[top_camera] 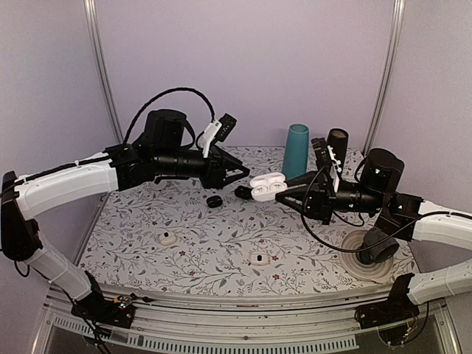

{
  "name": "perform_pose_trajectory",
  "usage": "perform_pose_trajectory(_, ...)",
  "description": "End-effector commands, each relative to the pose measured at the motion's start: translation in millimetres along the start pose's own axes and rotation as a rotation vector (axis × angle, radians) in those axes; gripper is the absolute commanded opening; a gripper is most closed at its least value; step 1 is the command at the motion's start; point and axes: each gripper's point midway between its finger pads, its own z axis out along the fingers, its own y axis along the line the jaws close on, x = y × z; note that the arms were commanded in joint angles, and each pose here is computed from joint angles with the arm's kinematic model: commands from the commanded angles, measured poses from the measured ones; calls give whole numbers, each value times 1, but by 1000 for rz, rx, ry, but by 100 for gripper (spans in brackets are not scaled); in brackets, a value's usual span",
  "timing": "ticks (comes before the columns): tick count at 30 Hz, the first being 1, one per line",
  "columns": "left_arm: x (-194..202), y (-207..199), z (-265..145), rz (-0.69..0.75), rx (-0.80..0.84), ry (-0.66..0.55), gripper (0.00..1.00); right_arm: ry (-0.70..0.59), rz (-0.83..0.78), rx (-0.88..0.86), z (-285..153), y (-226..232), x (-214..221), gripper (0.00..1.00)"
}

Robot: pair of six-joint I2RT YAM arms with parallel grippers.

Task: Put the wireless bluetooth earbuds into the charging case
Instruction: Close the charging case with the earbuds inside.

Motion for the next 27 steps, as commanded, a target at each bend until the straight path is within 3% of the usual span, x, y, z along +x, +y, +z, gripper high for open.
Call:
perform_pose_trajectory(1, -18, -18, 5, -35, 104, -77, 44, -67, 4, -68, 7, 10, -23, 3)
perform_pose_trajectory(13, -21, -72, -1, 106, 259, -96, 46, -66, 121, 19, 15, -15, -11, 3)
perform_pose_trajectory(19, -22, -81, -9, 133, 285, -124, 46, -45, 170, 45, 17, -24, -1, 3)
perform_pose_trajectory(27, -17, -41, -14, 66, 86, -148, 50, 13, 298, 191, 8, -62, 29, 3)
